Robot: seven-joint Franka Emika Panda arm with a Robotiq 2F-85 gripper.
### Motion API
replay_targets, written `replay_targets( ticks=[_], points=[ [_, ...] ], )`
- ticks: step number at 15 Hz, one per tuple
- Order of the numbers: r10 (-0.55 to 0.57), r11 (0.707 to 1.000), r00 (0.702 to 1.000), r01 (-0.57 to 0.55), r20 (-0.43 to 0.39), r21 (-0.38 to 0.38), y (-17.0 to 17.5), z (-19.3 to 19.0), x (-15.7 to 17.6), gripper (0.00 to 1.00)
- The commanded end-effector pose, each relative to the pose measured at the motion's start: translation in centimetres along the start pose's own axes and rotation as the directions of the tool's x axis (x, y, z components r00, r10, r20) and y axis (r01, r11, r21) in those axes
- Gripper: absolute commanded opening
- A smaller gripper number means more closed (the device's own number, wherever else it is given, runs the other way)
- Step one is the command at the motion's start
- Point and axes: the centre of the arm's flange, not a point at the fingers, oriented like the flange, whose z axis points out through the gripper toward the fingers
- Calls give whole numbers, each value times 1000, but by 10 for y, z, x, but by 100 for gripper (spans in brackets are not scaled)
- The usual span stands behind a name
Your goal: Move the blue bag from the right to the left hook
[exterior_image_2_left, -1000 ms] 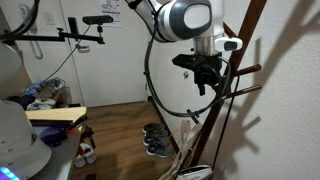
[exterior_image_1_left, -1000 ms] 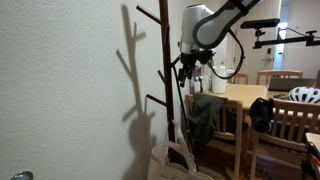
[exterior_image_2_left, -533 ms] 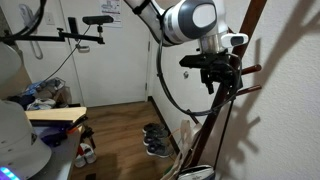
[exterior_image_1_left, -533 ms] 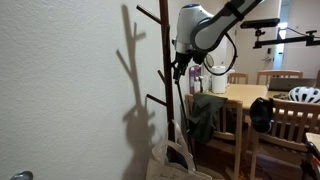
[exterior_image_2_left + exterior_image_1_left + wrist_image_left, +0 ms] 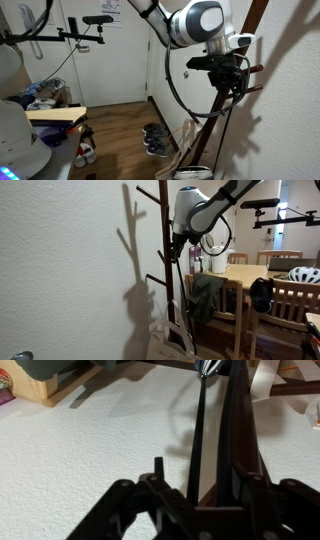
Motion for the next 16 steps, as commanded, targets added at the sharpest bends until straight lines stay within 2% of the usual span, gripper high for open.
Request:
replay_targets(
  ticks=[1,5,8,10,12,16],
  points=[
    [24,998,1000,-25,-13,-54,4,5,-1,33],
    [53,996,998,-54,-17,-71,3,6,-7,7],
    [83,994,996,-82,19,-70,-2,-6,-7,0],
    [115,990,993,-111,40,-86,-8,-23,-9,3],
    [154,981,985,-143,82,-132,-12,-45,-15,3],
    [248,951,962,-220,115,-216,-15,-93,-25,3]
  ],
)
